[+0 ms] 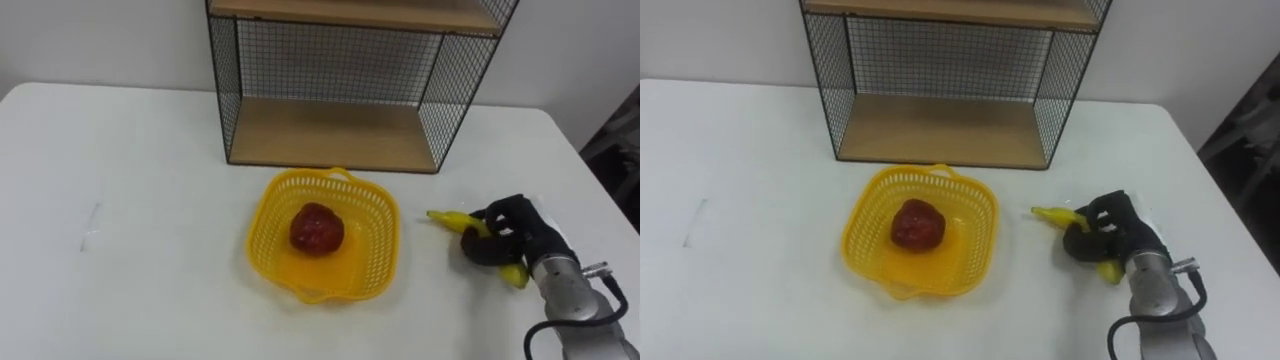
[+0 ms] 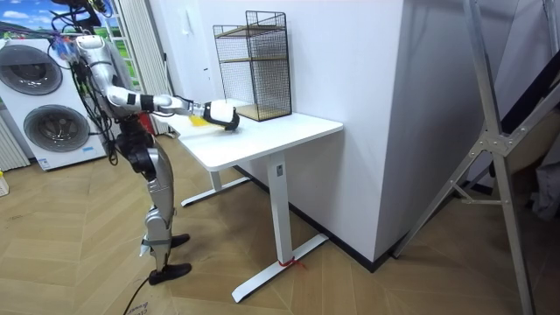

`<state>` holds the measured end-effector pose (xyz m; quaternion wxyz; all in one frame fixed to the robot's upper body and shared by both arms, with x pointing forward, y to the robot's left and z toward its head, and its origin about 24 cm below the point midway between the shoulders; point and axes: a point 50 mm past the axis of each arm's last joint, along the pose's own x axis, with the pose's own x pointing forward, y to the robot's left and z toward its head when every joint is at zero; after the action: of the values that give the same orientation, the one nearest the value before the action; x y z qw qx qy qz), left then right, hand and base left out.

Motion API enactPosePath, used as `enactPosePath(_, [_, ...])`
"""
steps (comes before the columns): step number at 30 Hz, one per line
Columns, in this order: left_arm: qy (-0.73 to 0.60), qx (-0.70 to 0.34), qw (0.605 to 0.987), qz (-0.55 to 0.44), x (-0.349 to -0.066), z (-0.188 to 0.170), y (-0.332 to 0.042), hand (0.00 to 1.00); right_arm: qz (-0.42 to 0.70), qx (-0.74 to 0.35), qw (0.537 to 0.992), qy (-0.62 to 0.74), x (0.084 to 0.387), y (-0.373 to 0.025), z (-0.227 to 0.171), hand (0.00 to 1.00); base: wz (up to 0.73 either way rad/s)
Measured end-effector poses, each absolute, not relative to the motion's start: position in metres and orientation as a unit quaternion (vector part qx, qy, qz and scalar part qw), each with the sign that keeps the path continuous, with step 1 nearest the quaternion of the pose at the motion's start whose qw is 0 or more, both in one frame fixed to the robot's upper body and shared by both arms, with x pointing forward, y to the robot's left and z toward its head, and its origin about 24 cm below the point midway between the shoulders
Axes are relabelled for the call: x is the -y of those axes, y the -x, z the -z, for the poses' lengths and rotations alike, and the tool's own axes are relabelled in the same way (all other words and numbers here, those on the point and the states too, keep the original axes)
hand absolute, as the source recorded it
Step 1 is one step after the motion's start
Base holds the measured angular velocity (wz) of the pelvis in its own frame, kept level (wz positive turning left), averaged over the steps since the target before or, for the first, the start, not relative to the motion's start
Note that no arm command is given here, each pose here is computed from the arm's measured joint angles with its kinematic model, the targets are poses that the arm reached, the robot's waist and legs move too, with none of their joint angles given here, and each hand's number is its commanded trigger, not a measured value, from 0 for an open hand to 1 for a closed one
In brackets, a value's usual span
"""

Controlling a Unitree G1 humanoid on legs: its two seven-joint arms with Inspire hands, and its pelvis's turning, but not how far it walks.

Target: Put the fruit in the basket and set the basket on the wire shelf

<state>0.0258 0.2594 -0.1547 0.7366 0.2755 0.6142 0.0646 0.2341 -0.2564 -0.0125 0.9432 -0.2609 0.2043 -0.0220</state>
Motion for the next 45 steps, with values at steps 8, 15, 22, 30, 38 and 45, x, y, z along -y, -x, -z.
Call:
enactPosePath(8, [-0.276,-0.601,0.747,-0.065,-0.259,0.154,-0.027,0.0,-0.005,-0.11,0.983,0.144,0.231,-0.238,-0.021,1.0,-0.02])
enactPosePath(15, [-0.285,-0.618,0.731,-0.048,-0.256,0.157,-0.012,0.0,-0.019,-0.031,0.991,0.129,0.218,-0.241,-0.051,1.0,-0.01])
enactPosePath(22, [-0.278,-0.638,0.717,-0.044,-0.254,0.16,-0.001,0.0,-0.012,0.037,0.99,0.133,0.214,-0.241,-0.081,1.0,0.0])
enactPosePath(30, [-0.271,-0.632,0.725,-0.033,-0.253,0.161,-0.011,0.0,-0.031,0.086,0.973,0.213,0.195,-0.24,-0.099,1.0,0.0])
enactPosePath(38, [-0.286,-0.6,0.747,-0.015,-0.25,0.16,-0.037,0.0,-0.107,0.08,0.95,0.283,0.168,-0.239,-0.093,1.0,-0.02])
enactPosePath(45, [-0.293,-0.595,0.748,0.002,-0.246,0.161,-0.038,0.0,-0.175,0.067,0.936,0.299,0.151,-0.236,-0.086,1.0,0.01])
